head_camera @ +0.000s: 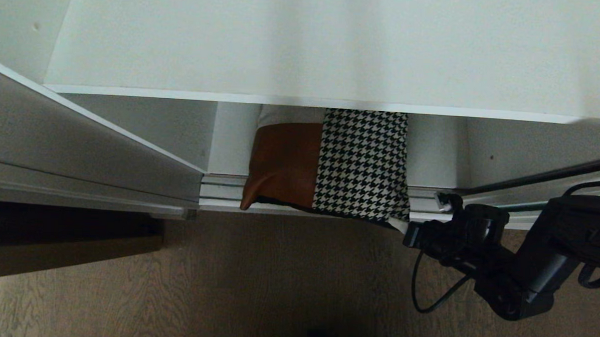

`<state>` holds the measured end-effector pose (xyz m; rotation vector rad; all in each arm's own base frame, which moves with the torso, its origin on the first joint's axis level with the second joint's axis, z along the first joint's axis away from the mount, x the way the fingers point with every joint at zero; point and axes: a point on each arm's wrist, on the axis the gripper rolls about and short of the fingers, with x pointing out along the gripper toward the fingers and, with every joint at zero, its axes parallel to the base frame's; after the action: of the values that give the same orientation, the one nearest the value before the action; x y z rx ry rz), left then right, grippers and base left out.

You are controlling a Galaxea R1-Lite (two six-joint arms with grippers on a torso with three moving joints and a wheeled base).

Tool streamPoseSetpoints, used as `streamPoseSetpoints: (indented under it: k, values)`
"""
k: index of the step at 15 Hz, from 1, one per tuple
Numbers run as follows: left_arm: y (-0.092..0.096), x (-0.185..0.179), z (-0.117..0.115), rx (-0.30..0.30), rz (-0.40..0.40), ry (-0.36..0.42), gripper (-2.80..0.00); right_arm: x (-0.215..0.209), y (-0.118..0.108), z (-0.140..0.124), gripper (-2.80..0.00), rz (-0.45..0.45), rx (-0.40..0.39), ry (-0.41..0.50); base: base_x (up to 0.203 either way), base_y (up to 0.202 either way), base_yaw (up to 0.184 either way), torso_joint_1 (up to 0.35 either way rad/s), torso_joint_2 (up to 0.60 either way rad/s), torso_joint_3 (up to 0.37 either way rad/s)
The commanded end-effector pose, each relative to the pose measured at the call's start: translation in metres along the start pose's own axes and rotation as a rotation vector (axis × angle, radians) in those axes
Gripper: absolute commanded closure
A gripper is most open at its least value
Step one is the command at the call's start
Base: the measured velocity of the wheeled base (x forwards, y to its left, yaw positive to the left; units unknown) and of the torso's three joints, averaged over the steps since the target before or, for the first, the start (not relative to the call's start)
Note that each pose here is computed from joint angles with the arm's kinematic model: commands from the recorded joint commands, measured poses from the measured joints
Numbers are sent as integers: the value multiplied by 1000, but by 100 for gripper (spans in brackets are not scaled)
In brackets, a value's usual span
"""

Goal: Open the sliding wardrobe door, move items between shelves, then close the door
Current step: Place the pillow on the higher shelf

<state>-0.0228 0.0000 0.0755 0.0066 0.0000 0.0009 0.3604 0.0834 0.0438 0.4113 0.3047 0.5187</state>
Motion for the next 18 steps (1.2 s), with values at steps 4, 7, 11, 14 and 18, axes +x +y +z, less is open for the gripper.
streamPoseSetpoints:
  k: [4, 7, 11, 14, 18]
  values:
    - [0, 0, 0, 3, 1, 9, 0, -10, -10, 5, 0, -32, 9, -14, 0, 0, 0, 0, 0, 0]
    - [0, -1, 0, 33, -5, 74, 0, -18, -13, 0, 0, -49, 21, 1, 0, 0, 0, 0, 0, 0]
    - [0, 6, 45, -17, -34, 161, 0, -21, -17, 2, 0, -59, 23, -11, 0, 0, 0, 0, 0, 0]
    - [-4, 40, 64, -140, -156, 389, 0, -20, -18, 1, 0, -60, 24, -8, 0, 0, 0, 0, 0, 0]
    - [-8, 103, 65, -313, -290, 683, 0, -17, -17, 4, 0, -53, 18, -20, 0, 0, 0, 0, 0, 0]
